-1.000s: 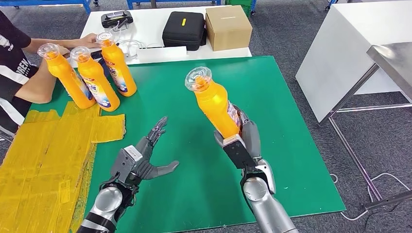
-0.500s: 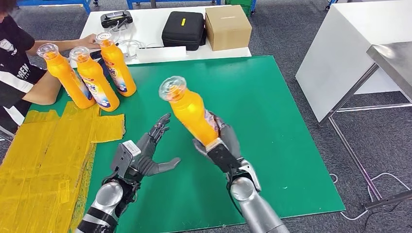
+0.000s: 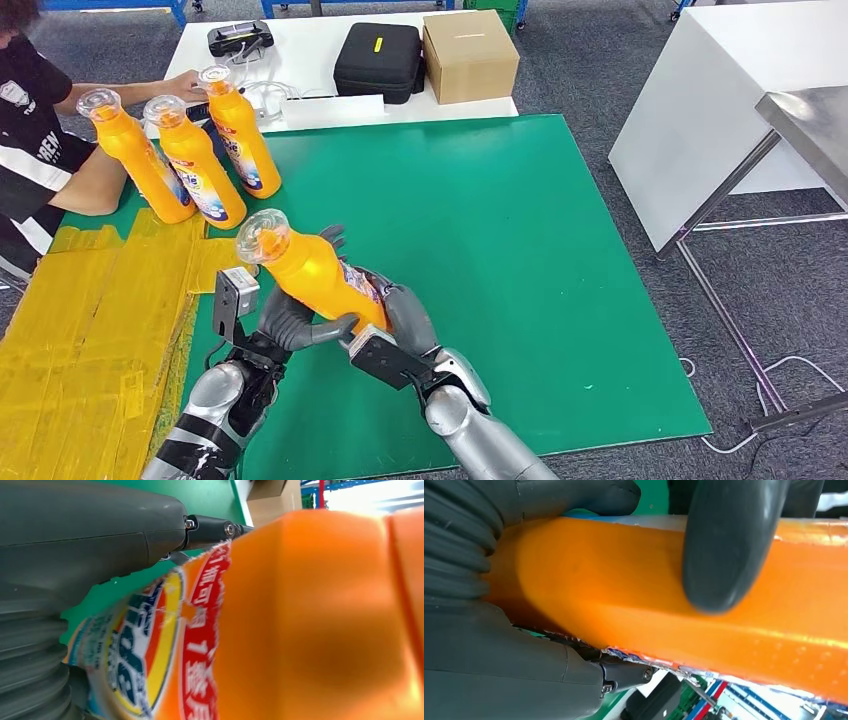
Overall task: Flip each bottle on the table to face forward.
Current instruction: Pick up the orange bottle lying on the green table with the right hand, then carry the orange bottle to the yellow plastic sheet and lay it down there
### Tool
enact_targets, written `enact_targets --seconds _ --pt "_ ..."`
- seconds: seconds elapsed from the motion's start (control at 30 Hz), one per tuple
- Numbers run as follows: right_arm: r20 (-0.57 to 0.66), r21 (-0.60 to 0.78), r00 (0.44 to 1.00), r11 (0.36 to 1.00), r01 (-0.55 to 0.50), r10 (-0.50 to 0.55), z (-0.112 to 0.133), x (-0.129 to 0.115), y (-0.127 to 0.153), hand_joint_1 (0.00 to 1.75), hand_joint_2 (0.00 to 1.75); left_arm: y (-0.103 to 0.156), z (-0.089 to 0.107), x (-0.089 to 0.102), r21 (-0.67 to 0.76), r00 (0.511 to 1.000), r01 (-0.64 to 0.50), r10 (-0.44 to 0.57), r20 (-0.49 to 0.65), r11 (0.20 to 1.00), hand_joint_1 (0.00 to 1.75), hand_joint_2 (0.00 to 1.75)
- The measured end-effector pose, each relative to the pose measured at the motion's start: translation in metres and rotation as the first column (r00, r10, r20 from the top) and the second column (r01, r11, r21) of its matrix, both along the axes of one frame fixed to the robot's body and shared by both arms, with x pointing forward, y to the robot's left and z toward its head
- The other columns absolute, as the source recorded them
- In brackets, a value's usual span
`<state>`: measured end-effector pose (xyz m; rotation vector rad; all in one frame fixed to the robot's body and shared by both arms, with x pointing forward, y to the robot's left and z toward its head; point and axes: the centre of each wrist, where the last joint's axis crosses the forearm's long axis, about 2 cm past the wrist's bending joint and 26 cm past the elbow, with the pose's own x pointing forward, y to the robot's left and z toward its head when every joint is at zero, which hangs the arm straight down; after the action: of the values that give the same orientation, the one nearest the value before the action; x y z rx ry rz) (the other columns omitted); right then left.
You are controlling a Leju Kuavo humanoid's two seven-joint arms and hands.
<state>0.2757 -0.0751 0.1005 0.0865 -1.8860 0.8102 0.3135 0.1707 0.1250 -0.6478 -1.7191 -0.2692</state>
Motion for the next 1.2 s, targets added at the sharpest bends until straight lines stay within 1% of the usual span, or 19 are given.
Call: enact_targets --seconds 0.17,0.37,0.4,0.5,0.53,1.0,1.03,1.13,1.17,1.2 --pt "0.014 -0.038 0.999 0.999 -0.029 0.03 -0.0015 -0.0002 0.0055 1.75 1.75 0.0007 -0.0046 0.0001 -0.021 1.0 0.002 -0.002 -0.029 1.0 0.0 1.75" --pt "0.03 -0.07 0.999 0.997 -0.039 0.042 -0.0019 0.0021 0.0088 1.75 1.75 0.0016 -0.0084 0.0003 -0.048 0.998 -0.013 0.01 -0.056 0.999 0.02 1.75" --pt "0.03 -0.073 0.999 0.997 -0.04 0.043 -0.0022 0.0023 0.0089 1.75 1.75 0.0016 -0.0088 0.0003 -0.05 0.998 -0.015 0.012 -0.059 0.999 0.41 1.75" --pt "0.03 -0.08 0.999 0.996 -0.04 0.042 -0.0029 0.003 0.0093 1.75 1.75 0.0017 -0.0097 0.0003 -0.055 0.998 -0.02 0.017 -0.066 0.998 1.7 1.75" --pt "0.031 -0.081 0.999 0.996 -0.039 0.041 -0.003 0.0032 0.0094 1.75 1.75 0.0016 -0.0097 0.0003 -0.059 0.997 -0.024 0.02 -0.068 0.998 1.75 1.75" --pt "0.015 -0.059 1.0 0.998 -0.015 0.016 -0.0051 0.0029 0.0103 1.75 1.75 -0.001 -0.0089 0.001 -0.092 0.992 -0.097 0.089 -0.088 0.991 1.75 1.75" --pt "0.015 -0.058 1.0 0.998 -0.013 0.014 -0.0052 0.0027 0.0104 1.56 1.75 -0.001 -0.0089 0.001 -0.097 0.992 -0.099 0.09 -0.09 0.99 1.75 1.75" --pt "0.02 -0.051 1.0 0.999 -0.005 0.006 -0.0054 0.0022 0.0104 0.25 1.75 -0.0006 -0.0088 0.0011 -0.099 0.991 -0.115 0.106 -0.086 0.988 1.75 1.75" --pt "0.023 -0.043 1.0 0.999 0.0 0.001 -0.0058 0.0012 0.0103 0.0 1.75 0.0003 -0.0085 0.0017 -0.087 0.988 -0.143 0.137 -0.074 0.986 1.75 1.75" --pt "0.025 -0.03 1.0 1.0 0.007 -0.007 -0.0063 -0.0005 0.0103 0.0 1.75 0.0016 -0.0077 0.0025 -0.064 0.982 -0.187 0.184 -0.051 0.98 1.75 1.75"
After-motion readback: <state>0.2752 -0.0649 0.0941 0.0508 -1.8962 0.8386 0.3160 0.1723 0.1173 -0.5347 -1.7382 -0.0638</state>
